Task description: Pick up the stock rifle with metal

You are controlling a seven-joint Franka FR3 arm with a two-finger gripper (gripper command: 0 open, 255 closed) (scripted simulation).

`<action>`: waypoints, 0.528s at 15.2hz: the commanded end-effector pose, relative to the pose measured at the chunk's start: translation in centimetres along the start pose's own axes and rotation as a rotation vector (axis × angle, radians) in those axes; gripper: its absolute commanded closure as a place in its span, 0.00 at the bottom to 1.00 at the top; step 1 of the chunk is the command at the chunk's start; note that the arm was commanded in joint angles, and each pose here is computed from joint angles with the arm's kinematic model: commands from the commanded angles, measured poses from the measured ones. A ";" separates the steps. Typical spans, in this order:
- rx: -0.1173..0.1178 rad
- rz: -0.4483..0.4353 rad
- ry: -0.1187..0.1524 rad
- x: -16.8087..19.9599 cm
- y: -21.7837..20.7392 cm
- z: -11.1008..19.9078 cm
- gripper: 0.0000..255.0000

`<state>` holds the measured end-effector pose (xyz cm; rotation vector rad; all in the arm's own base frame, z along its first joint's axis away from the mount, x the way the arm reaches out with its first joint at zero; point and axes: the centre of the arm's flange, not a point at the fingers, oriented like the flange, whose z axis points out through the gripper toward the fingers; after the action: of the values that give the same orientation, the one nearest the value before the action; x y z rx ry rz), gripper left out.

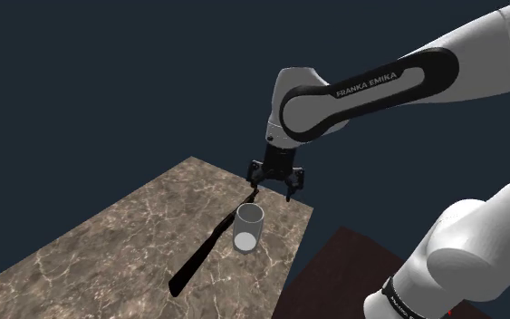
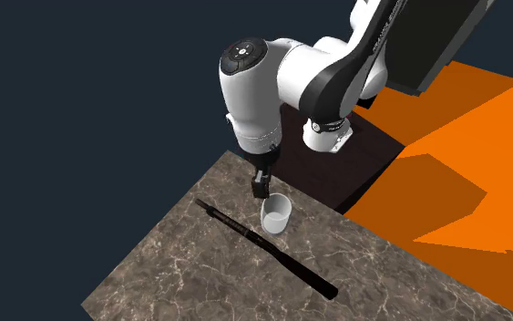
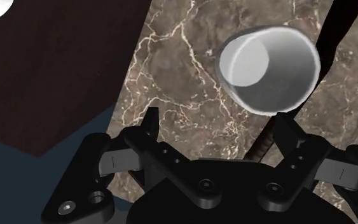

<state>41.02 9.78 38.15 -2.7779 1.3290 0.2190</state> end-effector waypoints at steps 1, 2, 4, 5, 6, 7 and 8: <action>0.015 0.068 -0.007 0.4 -1.8 1.9 0.00; 0.021 0.100 -0.009 0.8 -2.7 2.7 0.00; 0.034 0.164 -0.015 1.6 -4.4 4.3 0.00; 0.040 0.196 -0.018 2.0 -5.3 5.1 0.00; 0.047 0.228 -0.021 2.5 -6.2 5.9 0.00; 0.053 0.259 -0.024 2.9 -7.0 6.7 0.00; 0.059 0.291 -0.027 3.4 -7.8 7.5 0.00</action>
<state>47.50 12.74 31.09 -2.5503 1.6565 0.2240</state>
